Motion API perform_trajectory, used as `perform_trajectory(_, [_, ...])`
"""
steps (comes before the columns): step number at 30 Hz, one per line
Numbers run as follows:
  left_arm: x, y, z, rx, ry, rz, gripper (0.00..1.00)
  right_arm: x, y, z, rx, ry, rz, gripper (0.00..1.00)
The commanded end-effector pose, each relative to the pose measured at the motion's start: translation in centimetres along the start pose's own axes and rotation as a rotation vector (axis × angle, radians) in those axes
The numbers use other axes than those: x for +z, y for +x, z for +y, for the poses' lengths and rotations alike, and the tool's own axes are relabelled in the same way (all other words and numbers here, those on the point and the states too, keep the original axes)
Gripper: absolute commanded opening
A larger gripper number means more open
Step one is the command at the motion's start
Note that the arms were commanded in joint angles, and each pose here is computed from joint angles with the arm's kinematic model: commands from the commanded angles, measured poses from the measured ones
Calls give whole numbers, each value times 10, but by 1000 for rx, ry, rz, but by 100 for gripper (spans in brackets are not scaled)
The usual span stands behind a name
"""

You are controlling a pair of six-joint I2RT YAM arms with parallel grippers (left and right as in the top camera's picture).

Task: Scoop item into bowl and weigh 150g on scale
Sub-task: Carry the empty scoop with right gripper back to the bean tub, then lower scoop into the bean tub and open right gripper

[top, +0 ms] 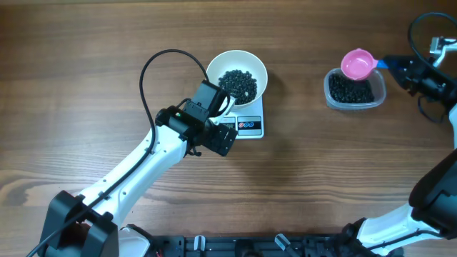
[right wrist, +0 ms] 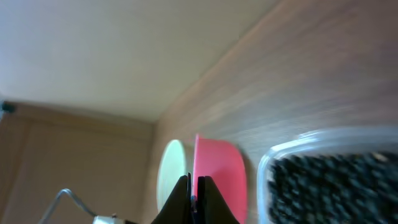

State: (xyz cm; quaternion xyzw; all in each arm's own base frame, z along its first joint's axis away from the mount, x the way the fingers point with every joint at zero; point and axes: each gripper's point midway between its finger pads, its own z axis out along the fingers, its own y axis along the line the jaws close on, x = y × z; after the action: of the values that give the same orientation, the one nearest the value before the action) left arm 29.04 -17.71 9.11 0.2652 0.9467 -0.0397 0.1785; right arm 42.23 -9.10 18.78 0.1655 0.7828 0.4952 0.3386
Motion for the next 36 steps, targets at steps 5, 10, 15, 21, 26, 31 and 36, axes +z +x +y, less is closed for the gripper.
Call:
perform_trajectory(5, [-4, 0, -2, 11, 12, -13, 100, -9, 6, -32, -24, 230, -10, 4])
perform_trajectory(10, [-4, 0, -2, 11, 12, -13, 100, -10, 7, -38, -11, 268, -10, 4])
perform_trajectory(15, [-4, 0, -2, 11, 12, -13, 100, -10, 7, -38, -3, 268, -12, 15])
perform_trajectory(21, [-4, 0, -2, 11, 12, -13, 100, -10, -2, -1, -62, 132, -10, 4])
perform_trajectory(26, [-4, 0, -2, 11, 12, -13, 100, -29, -16, 18, -233, 275, -75, 4])
perform_trajectory(31, [-4, 0, -2, 11, 12, -13, 100, -53, -20, 49, -456, 636, -60, 4])
perform_trajectory(36, [-4, 0, -2, 11, 12, -13, 100, -14, -1, 45, -627, 841, 95, 4])
